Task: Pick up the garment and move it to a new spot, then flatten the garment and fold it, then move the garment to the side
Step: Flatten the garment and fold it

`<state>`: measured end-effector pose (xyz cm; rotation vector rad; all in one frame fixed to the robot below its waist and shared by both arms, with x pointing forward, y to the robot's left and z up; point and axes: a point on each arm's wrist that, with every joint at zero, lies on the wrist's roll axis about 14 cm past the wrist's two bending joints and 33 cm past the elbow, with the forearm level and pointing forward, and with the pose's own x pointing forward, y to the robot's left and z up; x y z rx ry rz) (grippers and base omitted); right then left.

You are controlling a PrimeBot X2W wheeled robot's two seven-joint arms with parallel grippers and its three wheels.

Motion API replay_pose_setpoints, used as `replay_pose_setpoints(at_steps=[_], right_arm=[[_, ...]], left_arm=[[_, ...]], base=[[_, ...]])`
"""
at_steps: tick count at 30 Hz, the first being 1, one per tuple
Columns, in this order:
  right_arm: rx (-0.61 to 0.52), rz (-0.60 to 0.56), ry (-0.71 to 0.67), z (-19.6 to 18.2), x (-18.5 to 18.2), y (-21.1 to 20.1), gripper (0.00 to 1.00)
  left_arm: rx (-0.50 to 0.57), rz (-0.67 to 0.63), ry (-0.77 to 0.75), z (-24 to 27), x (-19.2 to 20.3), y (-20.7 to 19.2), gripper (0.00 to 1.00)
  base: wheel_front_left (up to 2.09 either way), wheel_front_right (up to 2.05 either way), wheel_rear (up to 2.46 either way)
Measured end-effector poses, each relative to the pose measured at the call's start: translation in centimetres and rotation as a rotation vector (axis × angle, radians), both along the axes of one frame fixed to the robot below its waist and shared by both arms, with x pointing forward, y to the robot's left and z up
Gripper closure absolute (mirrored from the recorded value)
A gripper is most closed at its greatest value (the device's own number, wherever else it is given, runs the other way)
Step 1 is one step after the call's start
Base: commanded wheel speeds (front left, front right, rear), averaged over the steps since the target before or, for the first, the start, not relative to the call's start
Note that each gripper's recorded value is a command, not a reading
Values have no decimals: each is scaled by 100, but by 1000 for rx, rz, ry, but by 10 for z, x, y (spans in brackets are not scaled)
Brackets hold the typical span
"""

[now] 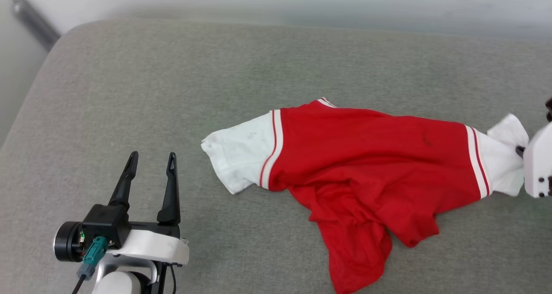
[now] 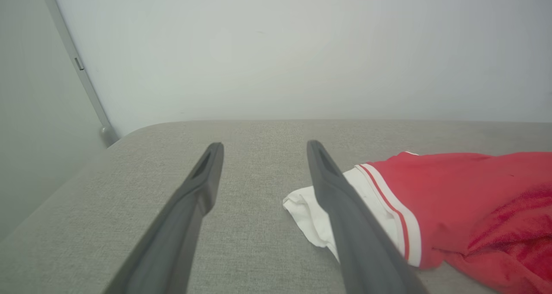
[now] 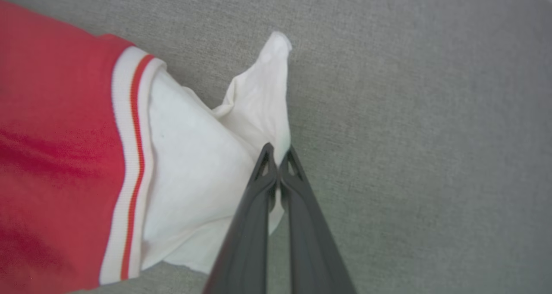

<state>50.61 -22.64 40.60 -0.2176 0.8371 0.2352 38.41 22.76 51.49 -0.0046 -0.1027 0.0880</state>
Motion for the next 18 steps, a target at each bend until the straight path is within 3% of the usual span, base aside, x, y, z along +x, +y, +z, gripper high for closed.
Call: replay_pose_setpoints(at_steps=[12,13,14,15,18], right_arm=[[-40,-244,0,-26,-59,-85,100],[-35,-252,12,-32,-65,-85,81],[-26,-261,12,-35,-68,-83,21],[-20,-274,8,-35,-69,-84,0],[-18,-282,-28,-33,-71,-84,0]], left_arm=[[-4,-68,3,0,12,-20,0],[-5,-70,5,0,13,-21,0],[-7,-74,6,0,13,-22,0],[-8,-78,9,-1,13,-23,0],[-8,-86,7,1,14,-25,0]], base=[[0,0,0],[0,0,0],[0,0,0],[0,0,0],[0,0,0]])
